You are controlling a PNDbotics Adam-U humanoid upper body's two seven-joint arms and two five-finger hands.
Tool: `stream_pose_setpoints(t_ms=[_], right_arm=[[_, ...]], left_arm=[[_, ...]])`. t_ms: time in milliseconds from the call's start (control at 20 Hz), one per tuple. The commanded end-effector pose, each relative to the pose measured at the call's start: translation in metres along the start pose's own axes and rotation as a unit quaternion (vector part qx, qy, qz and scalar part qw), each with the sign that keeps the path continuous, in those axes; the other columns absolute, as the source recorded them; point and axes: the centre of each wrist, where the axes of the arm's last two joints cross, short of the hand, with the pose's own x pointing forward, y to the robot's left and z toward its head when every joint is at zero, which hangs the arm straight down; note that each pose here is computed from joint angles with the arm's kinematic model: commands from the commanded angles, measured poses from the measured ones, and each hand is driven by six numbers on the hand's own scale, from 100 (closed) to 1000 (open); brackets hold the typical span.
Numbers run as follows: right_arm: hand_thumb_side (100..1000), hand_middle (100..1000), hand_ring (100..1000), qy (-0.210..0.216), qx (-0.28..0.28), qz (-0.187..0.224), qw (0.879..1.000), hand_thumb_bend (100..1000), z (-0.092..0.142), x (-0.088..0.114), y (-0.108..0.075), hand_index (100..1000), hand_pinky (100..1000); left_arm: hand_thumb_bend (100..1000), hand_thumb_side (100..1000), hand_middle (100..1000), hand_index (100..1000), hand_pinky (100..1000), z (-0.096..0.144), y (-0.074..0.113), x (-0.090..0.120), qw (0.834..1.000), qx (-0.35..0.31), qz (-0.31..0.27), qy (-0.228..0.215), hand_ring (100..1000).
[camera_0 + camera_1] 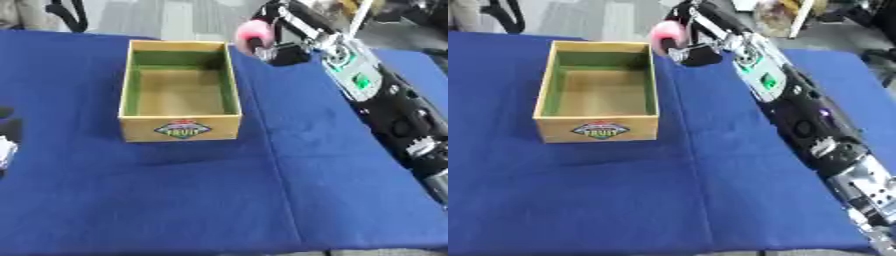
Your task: Pick up objects on the table and place them in the box.
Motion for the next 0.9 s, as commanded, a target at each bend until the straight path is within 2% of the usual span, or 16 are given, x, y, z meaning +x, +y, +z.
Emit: stream_pose_setpoints(t_ms=[50,350,700,800,850,900], right_arm=[[233,538,546,0.002,-0.005,0.018,1.0,100,-0.011,-0.001,-0.006,686,355],[253,561,583,0.008,0.012,0.03,0.999,100,-0.025,-0.004,0.012,713,396],[293,611,651,0.015,0.047,0.042,0.998,100,-0.033,-0.005,0.043,763,462],[310,655,746,0.015,0.055,0.051,0.997,100,-0.035,-0.005,0.05,793,536],[310,655,746,0.015,0.058,0.057,0.997,100,-0.035,-0.005,0.052,793,536],[334,758,863,0.013,0.064,0.063,0.996,174,-0.035,-0.005,0.055,852,686]], left_arm=[[360,137,546,711,642,-0.007,-0.003,0.01,1.0,-0.012,0.002,-0.022,731],[364,135,546,711,642,-0.012,-0.007,0.015,0.999,-0.023,0.005,-0.033,731],[367,132,545,711,643,-0.015,-0.01,0.019,0.999,-0.033,0.009,-0.043,732],[368,131,545,711,643,-0.015,-0.01,0.019,0.998,-0.033,0.01,-0.044,732],[368,131,545,711,643,-0.016,-0.011,0.019,0.998,-0.034,0.01,-0.044,732],[368,130,545,711,643,-0.016,-0.011,0.02,0.998,-0.034,0.01,-0.045,732]])
